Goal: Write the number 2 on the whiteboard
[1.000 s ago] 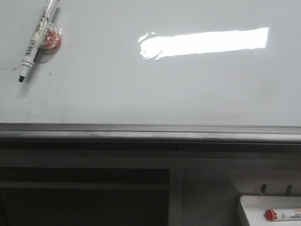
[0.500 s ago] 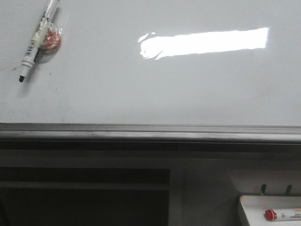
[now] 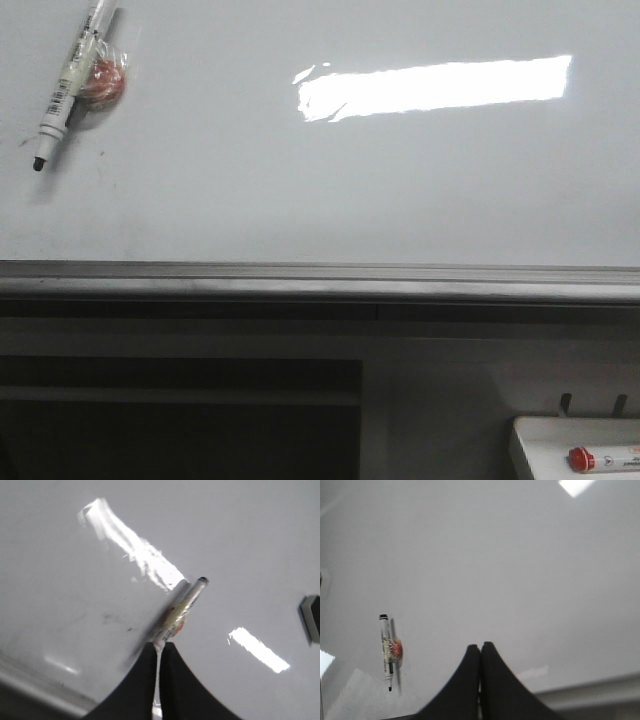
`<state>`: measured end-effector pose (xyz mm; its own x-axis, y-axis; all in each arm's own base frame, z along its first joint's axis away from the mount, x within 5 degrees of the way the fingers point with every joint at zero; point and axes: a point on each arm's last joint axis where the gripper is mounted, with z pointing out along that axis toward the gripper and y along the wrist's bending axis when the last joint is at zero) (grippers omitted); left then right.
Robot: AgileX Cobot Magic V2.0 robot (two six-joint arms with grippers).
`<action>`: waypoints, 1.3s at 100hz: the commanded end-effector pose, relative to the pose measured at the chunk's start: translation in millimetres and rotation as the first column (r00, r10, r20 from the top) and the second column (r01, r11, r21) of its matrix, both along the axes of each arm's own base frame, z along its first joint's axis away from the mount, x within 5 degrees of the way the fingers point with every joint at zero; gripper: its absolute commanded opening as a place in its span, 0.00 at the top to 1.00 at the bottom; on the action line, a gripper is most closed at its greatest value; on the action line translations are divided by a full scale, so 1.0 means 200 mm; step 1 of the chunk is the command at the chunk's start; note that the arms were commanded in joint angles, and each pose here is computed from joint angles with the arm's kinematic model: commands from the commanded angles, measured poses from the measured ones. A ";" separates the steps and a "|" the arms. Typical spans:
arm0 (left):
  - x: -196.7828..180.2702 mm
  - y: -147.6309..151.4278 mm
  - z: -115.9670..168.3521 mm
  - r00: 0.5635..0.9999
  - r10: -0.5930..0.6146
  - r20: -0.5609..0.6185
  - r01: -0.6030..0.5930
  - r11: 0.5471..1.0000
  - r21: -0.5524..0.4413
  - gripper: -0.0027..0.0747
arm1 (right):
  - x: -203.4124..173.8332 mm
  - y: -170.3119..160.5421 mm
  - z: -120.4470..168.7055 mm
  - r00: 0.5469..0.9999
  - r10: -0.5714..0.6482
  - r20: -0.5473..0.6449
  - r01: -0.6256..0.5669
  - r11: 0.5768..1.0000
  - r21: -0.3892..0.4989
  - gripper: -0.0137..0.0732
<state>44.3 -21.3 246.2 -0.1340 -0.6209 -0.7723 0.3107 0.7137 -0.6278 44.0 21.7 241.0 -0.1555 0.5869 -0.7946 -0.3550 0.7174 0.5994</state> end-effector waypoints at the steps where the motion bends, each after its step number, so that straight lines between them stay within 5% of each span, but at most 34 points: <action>1: -0.02 0.00 0.21 0.994 0.015 0.107 -0.047 0.952 0.304 0.99 | -0.07 -0.02 0.24 0.977 -0.022 0.211 0.061 0.982 -0.179 0.86; 7: 0.02 -0.01 0.27 1.000 -0.005 0.025 -0.008 0.875 0.485 0.97 | -0.08 -0.01 0.33 0.972 0.010 0.235 0.059 0.956 -0.286 0.76; 14: 0.10 -0.02 0.34 0.996 -0.013 -0.090 0.063 0.813 0.579 0.87 | -0.06 0.01 0.40 0.978 0.053 0.200 0.025 0.929 -0.370 0.62; 25: 0.25 -0.07 0.41 0.973 -0.035 -0.229 0.162 0.810 0.563 0.61 | 0.01 0.06 0.43 0.992 0.106 0.073 -0.065 0.900 -0.431 0.43; 35: 0.41 -0.12 0.40 0.932 -0.065 -0.355 0.242 0.843 0.481 0.47 | 0.10 0.09 0.43 0.993 0.119 -0.021 -0.116 0.884 -0.452 0.41; 61: 0.62 -0.27 0.44 0.911 -0.174 -0.373 0.373 0.734 0.567 0.47 | 0.15 0.11 0.41 0.988 0.125 -0.086 -0.151 0.874 -0.462 0.41; 79: 0.70 -0.36 0.43 0.933 -0.198 -0.301 0.345 0.731 0.589 0.47 | 0.15 0.11 0.41 0.989 0.121 -0.080 -0.145 0.874 -0.463 0.41; 115: 0.90 -0.43 0.28 0.923 -0.140 -0.358 0.342 0.725 0.597 0.47 | 0.15 0.11 0.41 0.989 0.121 -0.080 -0.144 0.874 -0.464 0.41; 130: 0.94 -0.44 0.23 0.920 -0.124 -0.372 0.341 0.724 0.600 0.59 | 0.15 0.11 0.41 0.989 0.121 -0.080 -0.144 0.874 -0.464 0.41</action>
